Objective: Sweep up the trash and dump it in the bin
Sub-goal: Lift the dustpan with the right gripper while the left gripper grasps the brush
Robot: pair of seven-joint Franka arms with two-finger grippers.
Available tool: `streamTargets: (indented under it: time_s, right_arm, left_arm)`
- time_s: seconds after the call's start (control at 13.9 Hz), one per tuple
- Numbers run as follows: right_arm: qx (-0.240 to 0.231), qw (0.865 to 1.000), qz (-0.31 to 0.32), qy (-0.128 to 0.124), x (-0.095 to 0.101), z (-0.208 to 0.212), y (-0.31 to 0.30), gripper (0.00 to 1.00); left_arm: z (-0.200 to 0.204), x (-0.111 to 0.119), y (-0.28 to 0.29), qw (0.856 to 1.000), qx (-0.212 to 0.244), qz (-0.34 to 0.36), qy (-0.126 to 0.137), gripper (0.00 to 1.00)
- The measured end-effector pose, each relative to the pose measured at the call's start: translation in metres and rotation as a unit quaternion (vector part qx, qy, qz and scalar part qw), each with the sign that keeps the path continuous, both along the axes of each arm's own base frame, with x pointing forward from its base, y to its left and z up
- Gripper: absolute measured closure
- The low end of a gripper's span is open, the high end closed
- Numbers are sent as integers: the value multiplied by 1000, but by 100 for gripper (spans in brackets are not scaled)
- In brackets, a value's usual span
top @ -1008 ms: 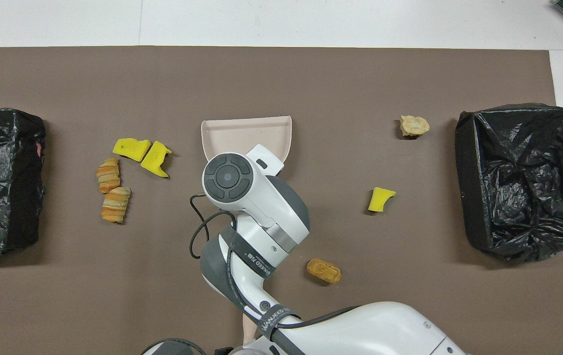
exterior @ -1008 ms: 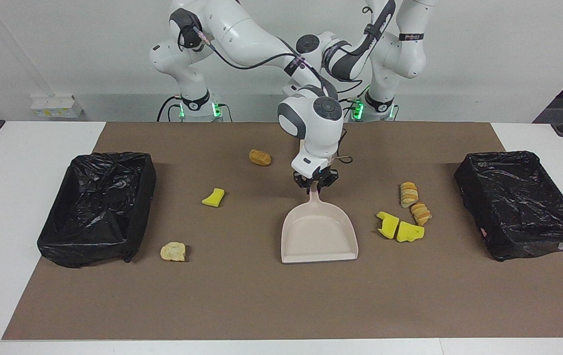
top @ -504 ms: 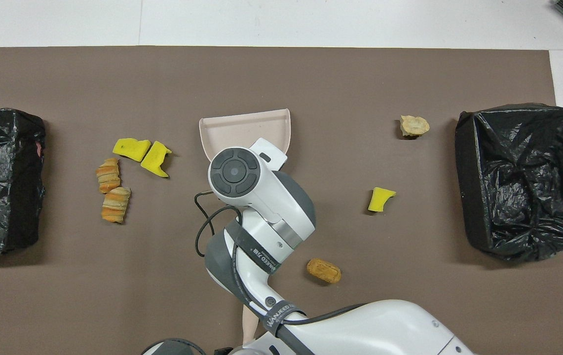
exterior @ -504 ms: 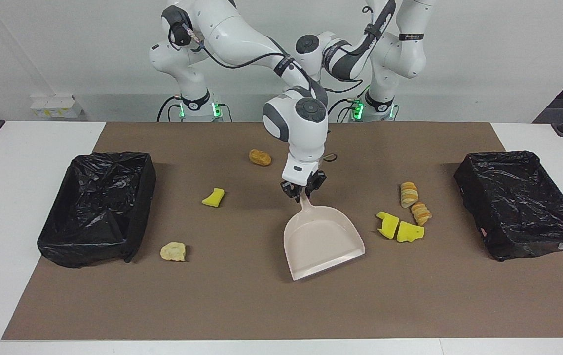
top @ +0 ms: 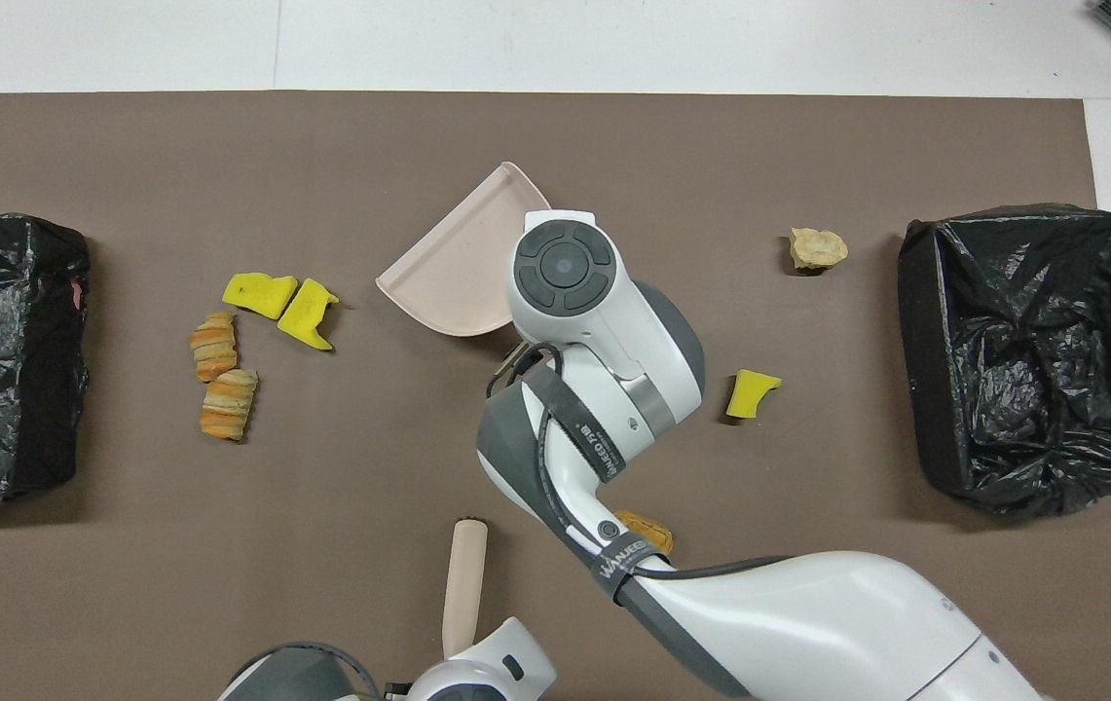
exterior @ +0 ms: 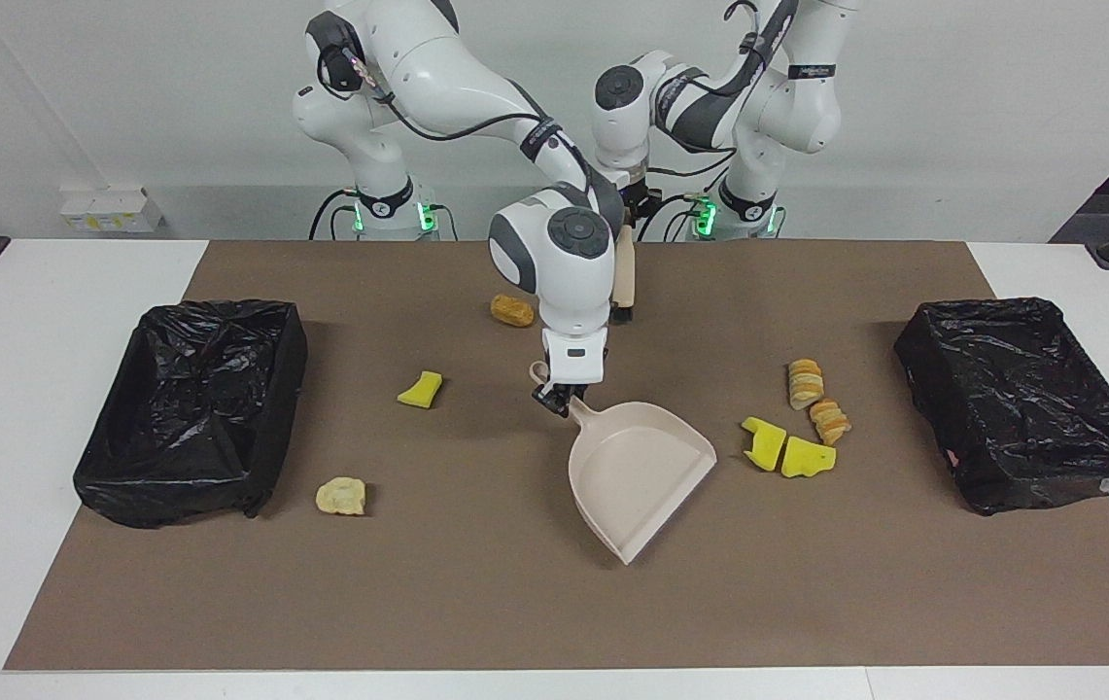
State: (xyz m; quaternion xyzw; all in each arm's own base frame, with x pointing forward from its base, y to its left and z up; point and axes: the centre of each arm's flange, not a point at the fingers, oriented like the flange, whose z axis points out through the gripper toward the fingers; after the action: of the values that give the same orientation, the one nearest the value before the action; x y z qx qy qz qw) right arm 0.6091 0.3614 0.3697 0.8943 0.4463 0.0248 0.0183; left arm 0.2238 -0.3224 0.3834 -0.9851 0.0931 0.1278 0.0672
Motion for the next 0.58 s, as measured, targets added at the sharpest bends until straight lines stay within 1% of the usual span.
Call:
streamTargets:
  time_s: [0.14, 0.29, 0.36, 0.58]
  right_arm:
    - [-5, 998, 61, 1, 11, 0, -20, 69]
    - [-10, 992, 122, 2, 20, 0, -37, 69]
    - [-12, 989, 148, 2, 23, 0, -43, 69]
    - [-24, 977, 211, 4, 28, -3, -53, 69]
  left_arm:
    - [24, 19, 27, 1000, -4, 0, 13, 74]
    - [61, 42, 65, 1000, -15, 12, 22, 74]
    - [77, 56, 85, 999, -21, 29, 18, 74]
    - [107, 106, 147, 997, -29, 62, -18, 74]
